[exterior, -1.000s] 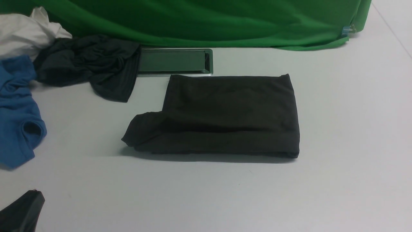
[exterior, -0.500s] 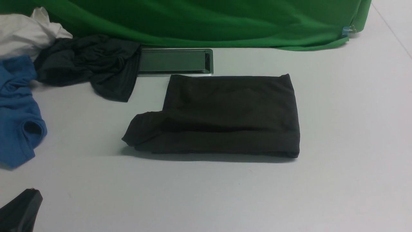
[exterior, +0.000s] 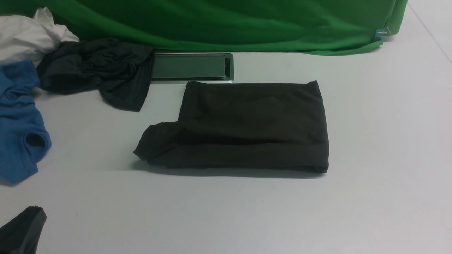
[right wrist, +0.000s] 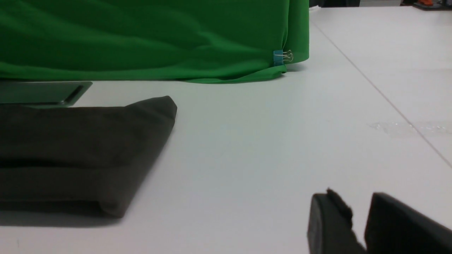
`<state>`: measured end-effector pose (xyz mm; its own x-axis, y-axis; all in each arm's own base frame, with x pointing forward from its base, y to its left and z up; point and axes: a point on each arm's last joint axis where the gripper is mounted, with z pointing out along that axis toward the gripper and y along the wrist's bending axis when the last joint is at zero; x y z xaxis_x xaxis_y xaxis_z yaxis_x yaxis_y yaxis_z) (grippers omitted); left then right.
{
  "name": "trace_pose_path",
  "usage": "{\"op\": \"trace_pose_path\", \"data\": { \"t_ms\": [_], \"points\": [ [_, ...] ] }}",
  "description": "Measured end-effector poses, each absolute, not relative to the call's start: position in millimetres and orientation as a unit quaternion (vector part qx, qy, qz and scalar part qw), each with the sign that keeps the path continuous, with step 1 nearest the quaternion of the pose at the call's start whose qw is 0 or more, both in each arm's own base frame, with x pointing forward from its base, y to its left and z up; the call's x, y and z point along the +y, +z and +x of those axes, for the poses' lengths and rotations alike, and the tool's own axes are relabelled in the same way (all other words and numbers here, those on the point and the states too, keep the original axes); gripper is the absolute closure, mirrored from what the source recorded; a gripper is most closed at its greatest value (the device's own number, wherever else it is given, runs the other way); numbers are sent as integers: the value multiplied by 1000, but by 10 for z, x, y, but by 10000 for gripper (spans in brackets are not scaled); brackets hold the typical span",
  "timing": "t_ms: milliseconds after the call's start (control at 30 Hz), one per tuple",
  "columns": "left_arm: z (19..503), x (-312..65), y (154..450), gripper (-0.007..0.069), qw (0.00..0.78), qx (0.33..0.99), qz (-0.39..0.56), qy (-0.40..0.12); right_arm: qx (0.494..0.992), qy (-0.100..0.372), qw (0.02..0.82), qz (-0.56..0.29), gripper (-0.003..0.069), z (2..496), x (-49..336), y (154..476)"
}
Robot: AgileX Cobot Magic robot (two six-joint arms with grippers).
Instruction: Fold a long-sleeved shirt on a white desktop.
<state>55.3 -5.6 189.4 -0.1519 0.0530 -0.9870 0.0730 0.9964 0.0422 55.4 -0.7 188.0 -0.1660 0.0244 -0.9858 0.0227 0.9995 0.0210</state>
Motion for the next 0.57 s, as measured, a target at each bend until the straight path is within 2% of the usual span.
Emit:
{"op": "trace_pose_path", "data": {
  "t_ms": [567],
  "points": [
    [553,-56,1894,607,650,759,42,-8,764,1,646,15,466,554,-7,1880]
  ]
}}
